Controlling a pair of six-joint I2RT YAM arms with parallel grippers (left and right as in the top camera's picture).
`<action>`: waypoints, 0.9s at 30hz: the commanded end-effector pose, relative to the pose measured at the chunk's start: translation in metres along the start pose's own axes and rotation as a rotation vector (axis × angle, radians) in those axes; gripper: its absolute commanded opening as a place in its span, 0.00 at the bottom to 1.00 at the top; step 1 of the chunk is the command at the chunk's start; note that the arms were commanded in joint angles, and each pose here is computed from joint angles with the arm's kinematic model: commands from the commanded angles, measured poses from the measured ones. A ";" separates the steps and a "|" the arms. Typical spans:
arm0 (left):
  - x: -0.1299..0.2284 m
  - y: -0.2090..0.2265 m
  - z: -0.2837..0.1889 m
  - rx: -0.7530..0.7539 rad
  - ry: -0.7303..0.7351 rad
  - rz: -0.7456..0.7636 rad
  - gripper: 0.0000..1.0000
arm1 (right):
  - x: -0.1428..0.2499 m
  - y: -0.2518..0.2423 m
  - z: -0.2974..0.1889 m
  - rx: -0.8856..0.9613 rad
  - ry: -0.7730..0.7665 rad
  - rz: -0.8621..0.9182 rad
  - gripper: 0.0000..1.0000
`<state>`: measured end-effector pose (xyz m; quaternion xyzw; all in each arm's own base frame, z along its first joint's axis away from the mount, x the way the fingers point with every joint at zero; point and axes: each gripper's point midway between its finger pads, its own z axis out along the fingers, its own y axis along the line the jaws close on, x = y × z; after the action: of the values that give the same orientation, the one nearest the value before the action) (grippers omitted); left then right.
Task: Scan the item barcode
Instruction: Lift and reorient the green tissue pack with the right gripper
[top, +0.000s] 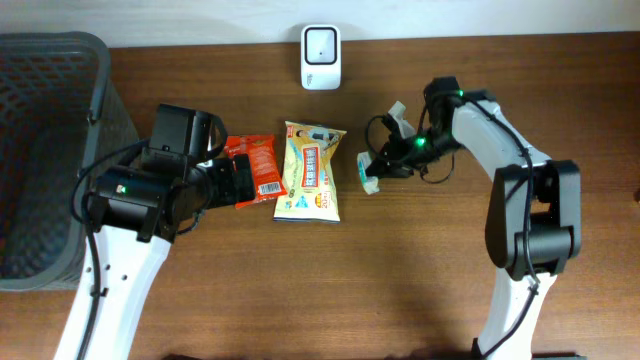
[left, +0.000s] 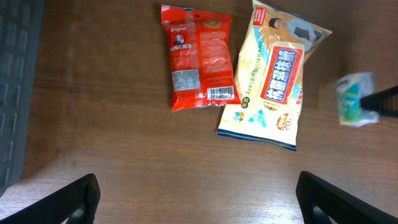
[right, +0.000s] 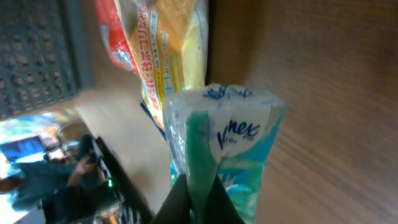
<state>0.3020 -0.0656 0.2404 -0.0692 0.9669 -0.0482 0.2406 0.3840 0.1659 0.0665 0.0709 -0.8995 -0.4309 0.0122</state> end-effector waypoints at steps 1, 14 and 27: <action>-0.004 0.000 -0.005 0.001 -0.017 0.005 0.99 | 0.020 -0.022 0.006 -0.111 -0.015 0.106 0.04; -0.004 0.000 -0.005 0.001 -0.017 0.005 0.99 | 0.023 -0.066 -0.091 0.248 0.008 0.239 0.45; -0.004 0.000 -0.005 0.001 -0.017 0.005 0.99 | 0.041 -0.074 0.022 0.278 0.041 0.322 0.09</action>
<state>0.3022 -0.0657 0.2405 -0.0692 0.9669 -0.0483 0.2410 0.3582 0.1296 0.0054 -0.0489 -0.9464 -0.3098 0.0777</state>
